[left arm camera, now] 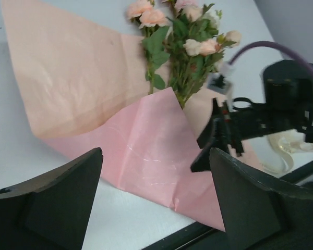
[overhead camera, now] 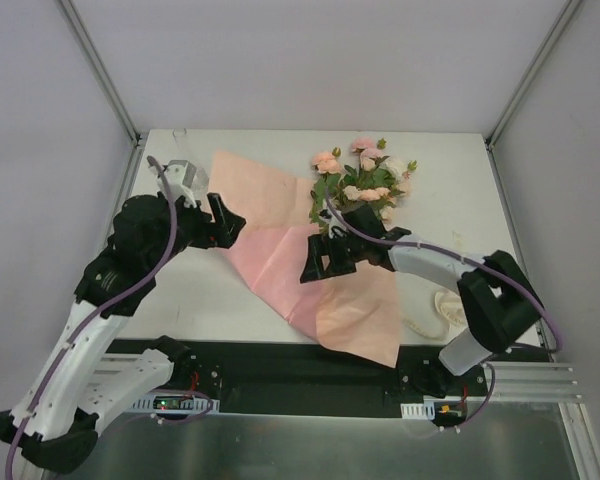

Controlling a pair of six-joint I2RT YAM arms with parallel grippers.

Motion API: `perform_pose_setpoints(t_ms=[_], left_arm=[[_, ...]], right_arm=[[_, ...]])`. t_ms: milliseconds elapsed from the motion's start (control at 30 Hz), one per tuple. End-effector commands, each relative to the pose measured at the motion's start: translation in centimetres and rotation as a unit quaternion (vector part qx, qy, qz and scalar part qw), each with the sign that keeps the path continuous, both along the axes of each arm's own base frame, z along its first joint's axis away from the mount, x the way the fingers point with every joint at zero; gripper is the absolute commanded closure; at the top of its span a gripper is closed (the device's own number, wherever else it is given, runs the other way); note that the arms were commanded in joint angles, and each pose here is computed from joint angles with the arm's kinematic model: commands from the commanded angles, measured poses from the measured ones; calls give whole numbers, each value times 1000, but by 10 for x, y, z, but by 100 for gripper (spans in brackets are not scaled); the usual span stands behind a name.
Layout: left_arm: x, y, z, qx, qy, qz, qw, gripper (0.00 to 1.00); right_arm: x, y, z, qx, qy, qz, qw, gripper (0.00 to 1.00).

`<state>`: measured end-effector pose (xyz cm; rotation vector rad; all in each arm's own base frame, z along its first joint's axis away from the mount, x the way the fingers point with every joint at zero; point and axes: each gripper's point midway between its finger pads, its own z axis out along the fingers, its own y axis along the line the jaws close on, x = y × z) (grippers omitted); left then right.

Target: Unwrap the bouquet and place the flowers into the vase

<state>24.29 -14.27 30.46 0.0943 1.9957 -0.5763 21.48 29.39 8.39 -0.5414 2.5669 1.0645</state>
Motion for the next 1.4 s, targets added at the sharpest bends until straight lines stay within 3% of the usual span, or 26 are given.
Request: perform_pose_setpoints(t_ms=[0,167,400,467,567,767,867,933,967,1067,1100,1167,1367], left_arm=[[-30,-5,3,-13,-16,-54,998,17],[-34,9,23,5,-60,-40,997,18],[-41,58,72,3,-144,72,987,19],[-48,71,78,-8,-158,100,982,19],[-54,74,76,-33,-158,111,981,20],[-38,38,24,-37,-68,58,995,17],[-29,-9,-15,-22,25,-48,998,17],[-23,-38,-48,-15,104,-112,988,20],[-20,-45,-58,-12,127,-125,984,23],[-5,-65,-91,-7,198,-148,969,29],[-1,-70,-97,-7,210,-156,965,31],[16,-81,-113,9,233,-164,959,39],[72,-109,-159,61,271,-155,948,58]], right_arm=[[-1,61,26,73,-24,90,993,6],[-30,114,63,73,-74,161,981,6],[-137,184,53,38,-62,314,947,6],[-140,178,44,-10,-89,332,939,6],[-136,170,58,4,-109,323,940,5],[-132,128,69,7,-127,293,948,4],[-109,99,65,-9,-131,232,964,4],[-84,65,49,-43,-124,157,979,6],[-77,50,39,-58,-115,122,984,8],[-59,-8,1,-89,-88,29,992,32],[-57,-21,-7,-96,-78,1,992,48],[-62,-52,-27,-122,-75,-25,989,67],[-79,-89,-54,-139,-74,-60,986,96]])
